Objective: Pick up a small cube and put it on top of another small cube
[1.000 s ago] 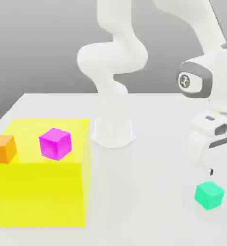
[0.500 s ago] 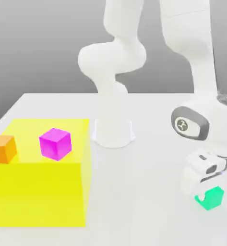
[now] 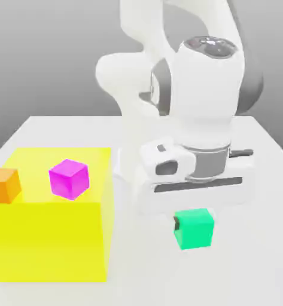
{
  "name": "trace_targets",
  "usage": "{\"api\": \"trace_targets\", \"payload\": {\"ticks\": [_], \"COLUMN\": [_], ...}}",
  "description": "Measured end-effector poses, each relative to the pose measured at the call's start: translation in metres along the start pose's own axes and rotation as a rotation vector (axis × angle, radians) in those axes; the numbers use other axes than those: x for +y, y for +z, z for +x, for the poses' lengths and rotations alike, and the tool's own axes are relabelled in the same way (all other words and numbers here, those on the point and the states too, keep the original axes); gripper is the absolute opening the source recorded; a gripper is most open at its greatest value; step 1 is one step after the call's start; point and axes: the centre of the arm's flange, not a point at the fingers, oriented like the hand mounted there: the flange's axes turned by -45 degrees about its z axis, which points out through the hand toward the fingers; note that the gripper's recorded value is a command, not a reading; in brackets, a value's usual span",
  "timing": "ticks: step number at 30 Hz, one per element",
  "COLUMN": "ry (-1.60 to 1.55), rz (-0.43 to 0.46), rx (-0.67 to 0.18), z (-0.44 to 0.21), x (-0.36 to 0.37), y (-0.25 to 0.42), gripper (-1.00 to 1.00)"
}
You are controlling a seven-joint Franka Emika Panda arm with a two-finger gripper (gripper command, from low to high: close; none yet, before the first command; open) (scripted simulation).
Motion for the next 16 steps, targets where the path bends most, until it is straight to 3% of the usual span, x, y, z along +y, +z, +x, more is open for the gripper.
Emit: {"api": "trace_targets", "payload": {"ticks": [9, 12, 13, 16], "ry": [0.239, 0.262, 0.264, 0.264], "rz": [0.018, 0.022, 0.021, 0.021], "rx": [-0.01, -0.01, -0.01, -0.01], "z": [-0.08, -0.094, -0.095, -0.095], "x": [0.226, 0.244, 0.245, 0.245], "y": [-0.105, -0.076, -0.062, -0.062], "gripper": [-1.0, -1.0, 1.0, 1.0]}}
